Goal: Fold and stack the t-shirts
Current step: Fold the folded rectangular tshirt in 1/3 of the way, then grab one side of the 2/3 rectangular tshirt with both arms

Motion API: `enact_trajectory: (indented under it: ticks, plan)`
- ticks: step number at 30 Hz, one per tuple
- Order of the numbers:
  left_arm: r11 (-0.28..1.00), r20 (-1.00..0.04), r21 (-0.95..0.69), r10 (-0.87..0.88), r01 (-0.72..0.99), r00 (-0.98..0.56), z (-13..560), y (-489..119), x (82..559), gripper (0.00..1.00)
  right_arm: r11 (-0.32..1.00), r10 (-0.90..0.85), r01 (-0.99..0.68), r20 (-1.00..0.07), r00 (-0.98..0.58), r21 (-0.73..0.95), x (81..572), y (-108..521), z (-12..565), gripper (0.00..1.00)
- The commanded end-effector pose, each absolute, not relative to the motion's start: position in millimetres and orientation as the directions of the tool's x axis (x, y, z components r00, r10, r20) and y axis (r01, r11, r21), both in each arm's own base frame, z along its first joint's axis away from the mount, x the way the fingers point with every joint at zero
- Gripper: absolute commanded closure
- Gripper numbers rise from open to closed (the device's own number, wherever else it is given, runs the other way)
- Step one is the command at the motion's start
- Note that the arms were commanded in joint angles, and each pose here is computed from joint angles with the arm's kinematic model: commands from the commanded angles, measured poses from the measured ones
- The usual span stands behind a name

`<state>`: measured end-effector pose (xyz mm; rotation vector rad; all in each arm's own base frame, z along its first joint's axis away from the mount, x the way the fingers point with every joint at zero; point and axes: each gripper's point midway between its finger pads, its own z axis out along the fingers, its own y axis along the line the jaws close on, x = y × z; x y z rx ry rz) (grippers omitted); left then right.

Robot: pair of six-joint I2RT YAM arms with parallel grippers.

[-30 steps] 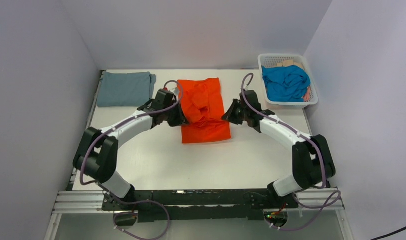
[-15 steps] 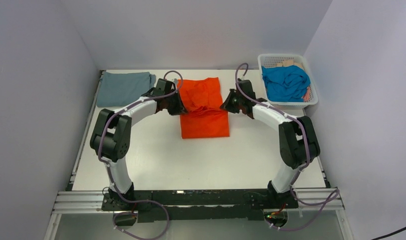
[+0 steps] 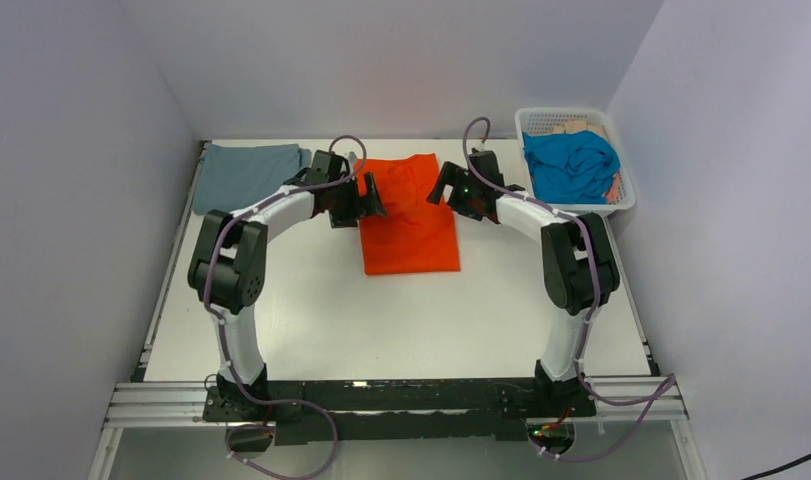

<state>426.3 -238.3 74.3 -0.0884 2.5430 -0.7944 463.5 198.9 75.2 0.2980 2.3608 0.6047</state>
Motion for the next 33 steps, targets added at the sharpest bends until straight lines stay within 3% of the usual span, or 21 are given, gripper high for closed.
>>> enact_trajectory:
  ticks: [1, 12, 17, 23, 25, 29, 33]
  plan:
    - [0.803, -0.582, -0.562, -0.212, 0.200, -0.785, 151, -231, 422, 0.01, 0.869, 0.369, -0.009, -0.660, -0.654, 0.495, 462, 192, 130, 0.00]
    - [0.813, -0.464, -0.573, -0.222, 0.099, -0.858, 99, -215, 335, 0.01, 0.865, 0.290, -0.081, -0.626, -0.724, 0.496, 377, 193, 110, 0.00]
    - [0.809, -0.404, -0.587, -0.246, 0.044, -0.881, 70, -215, 315, 0.02, 0.892, 0.312, 0.036, -0.556, -0.771, 0.451, 352, 174, 72, 0.01]
    - [0.815, -0.366, -0.579, -0.244, 0.014, -0.898, 47, -233, 318, 0.23, 0.896, 0.313, 0.073, -0.506, -0.804, 0.437, 335, 169, 54, 0.10]
    - [0.828, -0.355, -0.560, -0.246, -0.005, -0.902, 40, -235, 320, 0.37, 0.898, 0.319, 0.097, -0.485, -0.814, 0.429, 332, 167, 44, 0.14]
    - [0.841, -0.334, -0.539, -0.256, -0.040, -0.907, 26, -233, 321, 0.42, 0.893, 0.326, 0.102, -0.473, -0.819, 0.439, 332, 170, 34, 0.24]
    - [0.850, -0.317, -0.524, -0.252, -0.052, -0.914, 17, -233, 321, 0.52, 0.893, 0.327, 0.104, -0.474, -0.818, 0.437, 332, 169, 29, 0.31]
